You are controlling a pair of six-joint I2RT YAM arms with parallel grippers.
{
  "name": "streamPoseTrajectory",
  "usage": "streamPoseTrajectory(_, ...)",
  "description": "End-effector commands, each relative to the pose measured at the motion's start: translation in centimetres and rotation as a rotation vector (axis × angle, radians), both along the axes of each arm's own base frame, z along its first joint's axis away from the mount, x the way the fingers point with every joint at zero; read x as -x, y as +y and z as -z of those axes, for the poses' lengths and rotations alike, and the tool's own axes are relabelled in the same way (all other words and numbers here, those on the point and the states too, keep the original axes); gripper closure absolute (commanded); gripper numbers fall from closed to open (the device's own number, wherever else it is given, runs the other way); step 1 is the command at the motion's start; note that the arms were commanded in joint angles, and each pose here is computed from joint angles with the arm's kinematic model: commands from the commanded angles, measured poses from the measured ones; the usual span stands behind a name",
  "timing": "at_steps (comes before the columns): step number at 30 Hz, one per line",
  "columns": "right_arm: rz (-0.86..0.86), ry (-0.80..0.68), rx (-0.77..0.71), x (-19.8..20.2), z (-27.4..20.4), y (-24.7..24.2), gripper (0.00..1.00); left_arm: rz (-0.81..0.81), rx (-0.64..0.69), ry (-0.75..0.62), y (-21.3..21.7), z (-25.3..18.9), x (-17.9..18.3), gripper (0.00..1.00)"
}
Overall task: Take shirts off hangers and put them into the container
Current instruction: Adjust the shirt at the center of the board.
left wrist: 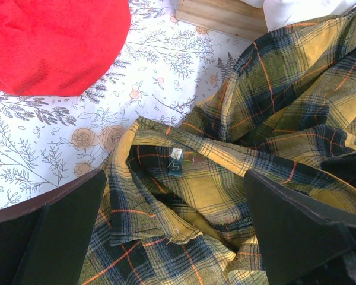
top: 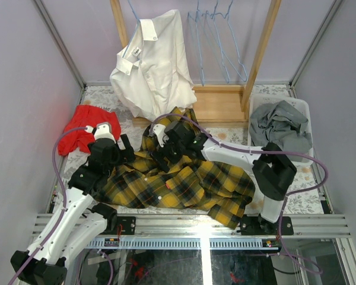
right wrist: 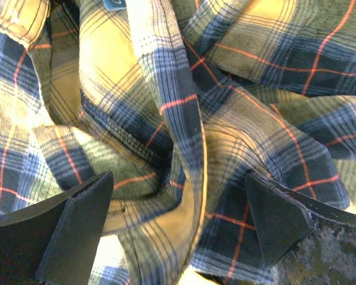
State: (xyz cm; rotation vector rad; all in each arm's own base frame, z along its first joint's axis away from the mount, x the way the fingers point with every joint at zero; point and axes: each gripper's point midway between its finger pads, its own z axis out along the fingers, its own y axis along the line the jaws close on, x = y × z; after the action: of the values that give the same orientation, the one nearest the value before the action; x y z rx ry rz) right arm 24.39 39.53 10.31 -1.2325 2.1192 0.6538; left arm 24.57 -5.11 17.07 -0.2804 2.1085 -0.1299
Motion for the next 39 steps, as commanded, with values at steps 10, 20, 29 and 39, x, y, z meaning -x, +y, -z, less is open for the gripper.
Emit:
streamPoseTrajectory(10,0.055,0.179,0.061,4.0,6.5,1.4,0.01,-0.052,0.004,-0.104,1.0,-3.1,-0.5,0.00)
streamPoseTrajectory(20,0.293,-0.073,0.311,2.0,7.1,-4.4,0.61,-0.092,0.005,-0.155,1.9,-4.5,0.0,0.00)
streamPoseTrajectory(29,0.397,-0.193,-0.257,2.3,-7.6,-4.5,1.00,-0.101,0.080,-0.160,1.6,-5.5,0.9,0.00)
streamPoseTrajectory(39,0.606,-0.352,-0.763,3.8,-22.1,-13.8,1.00,-0.128,0.119,-0.188,1.8,-4.8,1.3,0.00)
